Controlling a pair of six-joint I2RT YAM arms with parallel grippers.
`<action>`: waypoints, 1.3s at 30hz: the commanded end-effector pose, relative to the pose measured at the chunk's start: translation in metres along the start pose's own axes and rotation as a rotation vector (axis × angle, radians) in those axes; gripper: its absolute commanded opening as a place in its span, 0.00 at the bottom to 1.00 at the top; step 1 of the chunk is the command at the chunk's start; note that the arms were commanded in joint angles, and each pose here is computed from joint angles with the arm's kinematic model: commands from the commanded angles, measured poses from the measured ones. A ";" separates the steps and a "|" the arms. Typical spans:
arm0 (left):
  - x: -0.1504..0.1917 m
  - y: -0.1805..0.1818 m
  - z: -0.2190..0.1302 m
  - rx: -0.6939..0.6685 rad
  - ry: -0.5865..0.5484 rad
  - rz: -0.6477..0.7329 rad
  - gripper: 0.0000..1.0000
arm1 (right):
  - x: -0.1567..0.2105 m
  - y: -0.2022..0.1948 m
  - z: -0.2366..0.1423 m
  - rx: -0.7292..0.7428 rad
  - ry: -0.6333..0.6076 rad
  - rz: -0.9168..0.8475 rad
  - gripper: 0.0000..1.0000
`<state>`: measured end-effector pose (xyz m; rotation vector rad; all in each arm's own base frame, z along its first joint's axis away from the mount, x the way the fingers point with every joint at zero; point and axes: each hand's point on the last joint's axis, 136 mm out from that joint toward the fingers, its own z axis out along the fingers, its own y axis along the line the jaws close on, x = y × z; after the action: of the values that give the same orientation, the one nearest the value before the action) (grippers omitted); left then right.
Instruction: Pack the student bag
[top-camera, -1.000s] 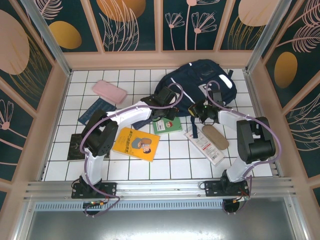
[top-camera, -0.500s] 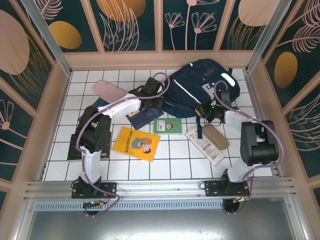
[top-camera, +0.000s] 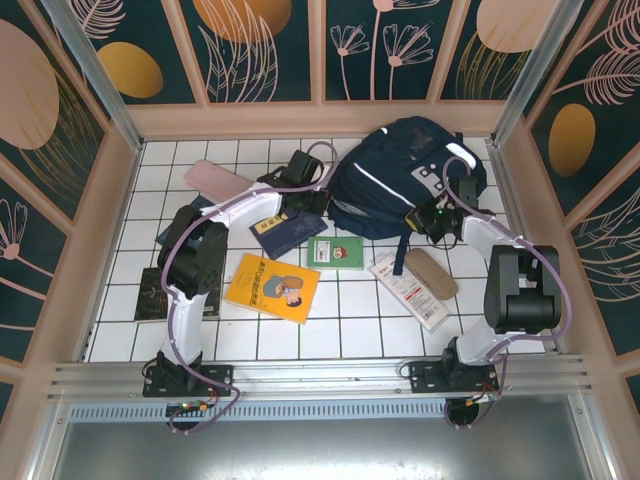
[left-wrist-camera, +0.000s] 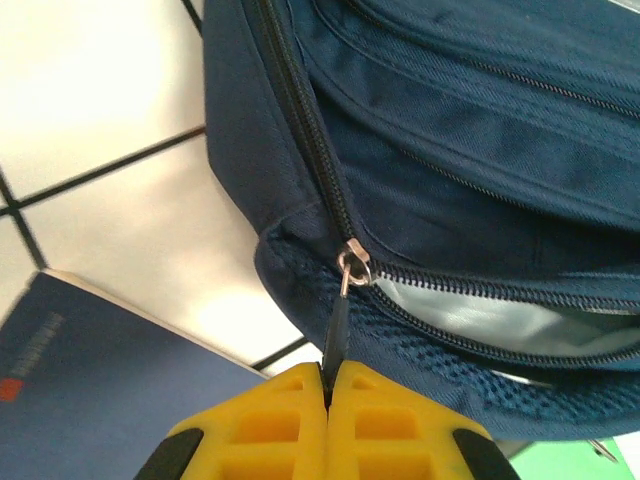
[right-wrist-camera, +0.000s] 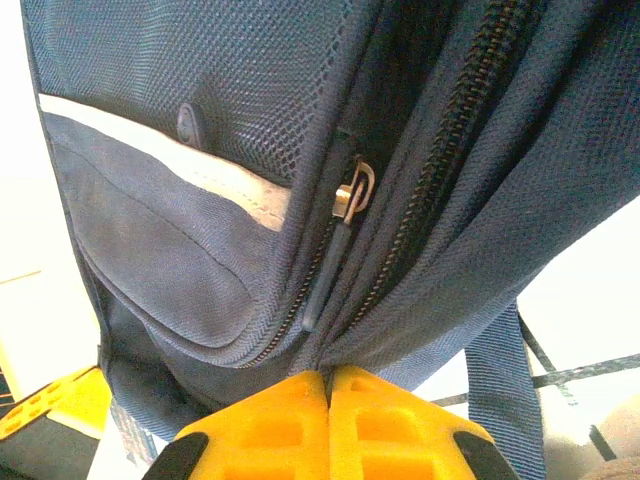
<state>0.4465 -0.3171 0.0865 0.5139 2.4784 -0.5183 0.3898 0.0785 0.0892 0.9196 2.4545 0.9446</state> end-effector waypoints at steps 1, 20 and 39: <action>0.009 -0.009 -0.011 0.073 0.028 -0.027 0.00 | -0.058 0.020 -0.019 -0.002 -0.195 -0.103 0.00; 0.041 -0.009 0.035 0.064 0.107 -0.014 0.00 | 0.024 0.032 -0.010 -0.035 -0.086 -0.122 0.43; 0.031 -0.009 0.045 0.067 0.086 0.007 0.00 | 0.043 0.047 -0.009 -0.062 -0.063 -0.135 0.49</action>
<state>0.4399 -0.3421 0.0491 0.5719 2.5197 -0.6190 0.3760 0.1181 0.1110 0.7794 2.4190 0.8938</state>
